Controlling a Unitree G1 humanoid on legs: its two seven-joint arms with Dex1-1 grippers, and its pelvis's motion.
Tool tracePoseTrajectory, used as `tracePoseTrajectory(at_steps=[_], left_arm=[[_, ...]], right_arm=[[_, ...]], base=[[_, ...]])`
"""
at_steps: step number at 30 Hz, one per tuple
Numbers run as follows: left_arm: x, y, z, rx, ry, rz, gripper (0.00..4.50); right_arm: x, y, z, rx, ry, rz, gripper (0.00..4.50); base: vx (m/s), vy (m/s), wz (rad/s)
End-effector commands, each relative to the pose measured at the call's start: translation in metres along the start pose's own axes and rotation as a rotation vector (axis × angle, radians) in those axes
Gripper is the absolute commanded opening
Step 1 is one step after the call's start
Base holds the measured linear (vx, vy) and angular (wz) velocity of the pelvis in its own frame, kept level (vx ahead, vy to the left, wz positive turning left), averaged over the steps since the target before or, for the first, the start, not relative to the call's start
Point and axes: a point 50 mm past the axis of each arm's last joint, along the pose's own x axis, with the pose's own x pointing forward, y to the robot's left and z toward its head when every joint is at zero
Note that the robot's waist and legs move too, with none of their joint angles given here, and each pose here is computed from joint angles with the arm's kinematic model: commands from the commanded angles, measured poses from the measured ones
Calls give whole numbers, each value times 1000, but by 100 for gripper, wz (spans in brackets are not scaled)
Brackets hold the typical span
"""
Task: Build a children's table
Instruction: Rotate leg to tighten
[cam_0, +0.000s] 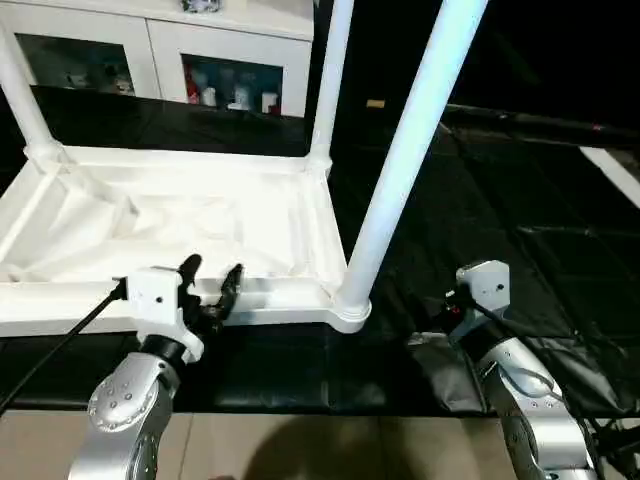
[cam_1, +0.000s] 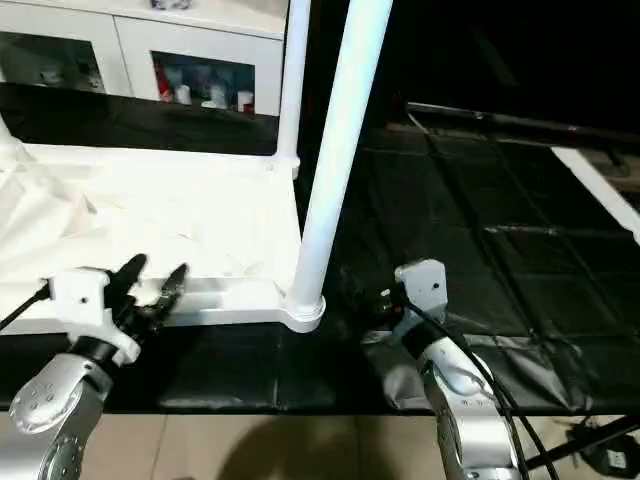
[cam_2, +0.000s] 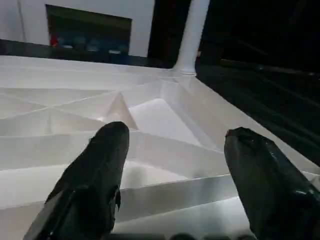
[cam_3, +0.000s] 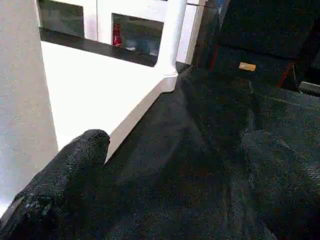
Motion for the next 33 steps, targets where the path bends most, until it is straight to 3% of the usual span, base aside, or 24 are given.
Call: tracePoseTrajectory(at_steps=[1, 6, 9, 14, 18, 21, 23, 26, 33], left_arm=[[5, -4, -1, -7, 14, -54, 374], [21, -5, 3, 44, 50, -194, 416], [28, -6, 4, 61, 75, -285, 416], [42, -10, 5, 193, 201, -586, 416], [46, -9, 4, 241, 251, -670, 416], [52, -12, 6, 296, 325, -832, 416], [58, -12, 7, 339, 374, -918, 387], [67, -12, 6, 377, 442, -991, 377], [85, -8, 4, 428, 531, -1012, 307]], right_arm=[[2, -5, 5, -9, -13, -16, 450], [5, -5, 9, -16, 0, 47, 450], [6, -6, 9, -20, 16, 79, 450], [6, -8, 3, -55, 102, 202, 450], [5, -11, 1, -56, 123, 222, 450], [1, -15, 1, -93, 169, 296, 450], [-1, -18, 1, -97, 195, 330, 450], [-5, -19, -2, -108, 231, 366, 450], [-10, -13, -3, -102, 234, 401, 450]], base=[[0, 0, 0], [0, 0, 0], [0, 0, 0], [0, 0, 0], [0, 0, 0], [0, 0, 0], [0, 0, 0], [0, 0, 0], [0, 0, 0]])
